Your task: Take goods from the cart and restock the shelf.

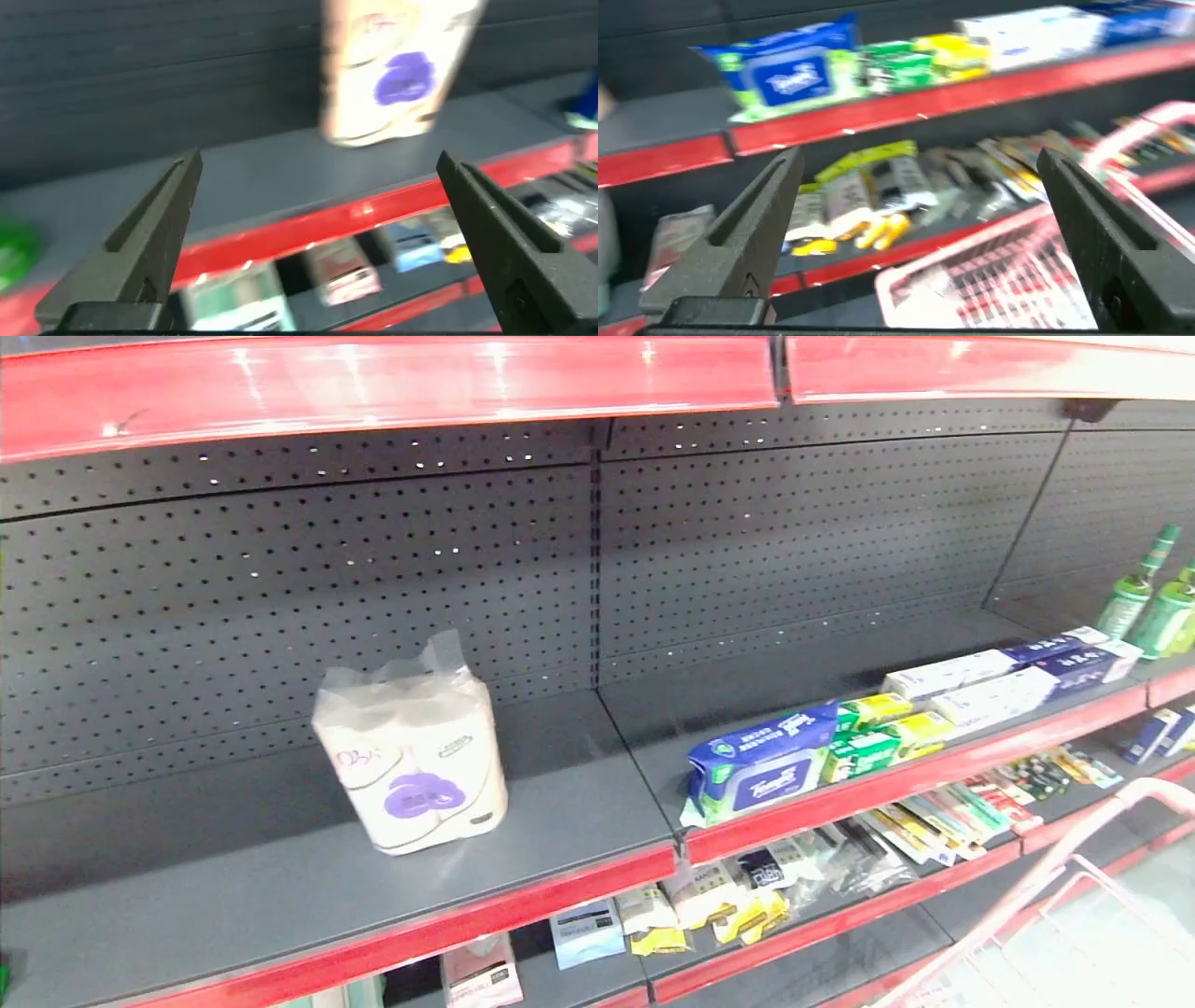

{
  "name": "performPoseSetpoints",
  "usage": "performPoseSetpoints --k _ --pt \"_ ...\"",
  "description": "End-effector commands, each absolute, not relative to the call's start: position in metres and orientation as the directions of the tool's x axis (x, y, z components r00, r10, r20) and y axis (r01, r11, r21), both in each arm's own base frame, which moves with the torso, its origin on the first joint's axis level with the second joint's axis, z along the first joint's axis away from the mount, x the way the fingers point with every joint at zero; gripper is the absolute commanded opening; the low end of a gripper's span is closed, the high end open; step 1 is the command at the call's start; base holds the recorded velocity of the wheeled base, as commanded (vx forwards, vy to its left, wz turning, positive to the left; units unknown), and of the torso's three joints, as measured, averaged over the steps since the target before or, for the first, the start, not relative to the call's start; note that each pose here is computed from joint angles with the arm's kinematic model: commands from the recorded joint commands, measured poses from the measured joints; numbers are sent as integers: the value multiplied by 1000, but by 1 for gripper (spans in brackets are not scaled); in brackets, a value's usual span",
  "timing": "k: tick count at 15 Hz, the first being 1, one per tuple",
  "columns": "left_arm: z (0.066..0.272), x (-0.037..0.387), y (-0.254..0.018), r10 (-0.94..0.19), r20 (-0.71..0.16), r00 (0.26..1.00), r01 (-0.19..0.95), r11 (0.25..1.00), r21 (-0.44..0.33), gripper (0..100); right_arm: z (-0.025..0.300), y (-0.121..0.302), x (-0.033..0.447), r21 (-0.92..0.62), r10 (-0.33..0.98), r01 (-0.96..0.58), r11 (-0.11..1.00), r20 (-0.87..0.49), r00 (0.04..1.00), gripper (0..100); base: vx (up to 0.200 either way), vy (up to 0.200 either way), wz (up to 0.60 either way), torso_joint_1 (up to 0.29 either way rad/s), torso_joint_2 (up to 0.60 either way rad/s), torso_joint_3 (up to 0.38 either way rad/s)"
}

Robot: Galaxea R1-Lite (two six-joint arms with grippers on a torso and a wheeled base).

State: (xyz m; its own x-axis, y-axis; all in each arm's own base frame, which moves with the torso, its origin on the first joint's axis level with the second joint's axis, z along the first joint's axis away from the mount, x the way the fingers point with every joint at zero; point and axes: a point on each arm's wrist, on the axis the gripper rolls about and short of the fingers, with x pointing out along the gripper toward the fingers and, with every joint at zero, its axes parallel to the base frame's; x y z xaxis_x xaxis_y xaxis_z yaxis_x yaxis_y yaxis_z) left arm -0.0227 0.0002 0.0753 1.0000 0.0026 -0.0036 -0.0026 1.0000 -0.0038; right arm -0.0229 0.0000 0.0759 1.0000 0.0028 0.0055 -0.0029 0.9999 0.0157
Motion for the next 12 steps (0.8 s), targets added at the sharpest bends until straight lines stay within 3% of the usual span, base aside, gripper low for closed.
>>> performPoseSetpoints --k 1,11,12 --pt "75 -23 0 3 -3 1000 -3 1000 -5 100 76 0 -23 15 5 -5 1000 5 1000 100 0 0 -600 2 7 2" --pt "75 -23 0 2 -3 1000 -2 1000 -5 100 76 0 -23 15 5 -5 1000 5 1000 100 0 0 -600 0 3 2" --pt "75 -23 0 2 -3 1000 -2 1000 -5 100 76 0 -23 15 3 -3 1000 5 1000 100 0 0 0 0 0 0"
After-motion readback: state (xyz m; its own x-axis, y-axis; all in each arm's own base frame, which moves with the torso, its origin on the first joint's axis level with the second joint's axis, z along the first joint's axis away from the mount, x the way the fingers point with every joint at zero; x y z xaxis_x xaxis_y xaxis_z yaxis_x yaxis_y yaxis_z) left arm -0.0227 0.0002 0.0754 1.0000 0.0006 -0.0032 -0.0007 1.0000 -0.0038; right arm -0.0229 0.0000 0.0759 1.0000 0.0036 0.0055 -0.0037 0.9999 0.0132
